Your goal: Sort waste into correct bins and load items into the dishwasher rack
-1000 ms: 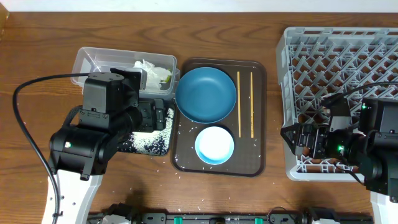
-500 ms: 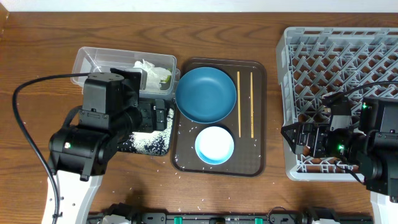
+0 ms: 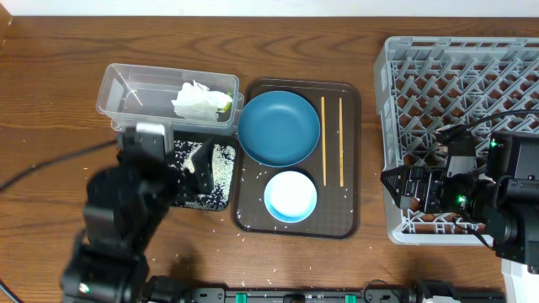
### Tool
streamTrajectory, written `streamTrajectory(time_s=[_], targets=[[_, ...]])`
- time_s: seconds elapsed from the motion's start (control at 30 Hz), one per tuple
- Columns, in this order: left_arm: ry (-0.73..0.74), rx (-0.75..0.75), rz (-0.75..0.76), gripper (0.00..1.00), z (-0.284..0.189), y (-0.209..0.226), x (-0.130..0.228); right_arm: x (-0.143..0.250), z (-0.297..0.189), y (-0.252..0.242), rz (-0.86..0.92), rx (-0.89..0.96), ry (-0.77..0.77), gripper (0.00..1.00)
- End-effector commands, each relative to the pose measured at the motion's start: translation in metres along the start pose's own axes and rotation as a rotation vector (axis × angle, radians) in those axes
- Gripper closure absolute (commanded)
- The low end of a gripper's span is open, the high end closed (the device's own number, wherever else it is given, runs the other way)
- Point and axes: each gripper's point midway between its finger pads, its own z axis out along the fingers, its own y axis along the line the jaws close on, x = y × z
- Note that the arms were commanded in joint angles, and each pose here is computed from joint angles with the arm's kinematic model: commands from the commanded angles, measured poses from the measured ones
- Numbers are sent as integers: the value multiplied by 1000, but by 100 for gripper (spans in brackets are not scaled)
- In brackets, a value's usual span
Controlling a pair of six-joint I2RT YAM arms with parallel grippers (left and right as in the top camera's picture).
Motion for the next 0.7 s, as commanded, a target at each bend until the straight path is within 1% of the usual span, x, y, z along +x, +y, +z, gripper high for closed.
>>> streamTrajectory(time_s=[0.0,0.1,0.2,0.37,0.67], targets=[[-33,-31,17,5,8,13,33,1,1,2,-18,-5,6,1],[-106,-3,20,5,13,14,55,1,1,2,-18,-5,6,1],[-146,6,0,5,16,19,76,1,1,2,-17,-5,7,1],[-172,15,-20,5,20,25,112,1,1,2,-17,-5,7,1],[-178,39,-17,5,32,29,151,1,1,2,-17,-5,8,1]])
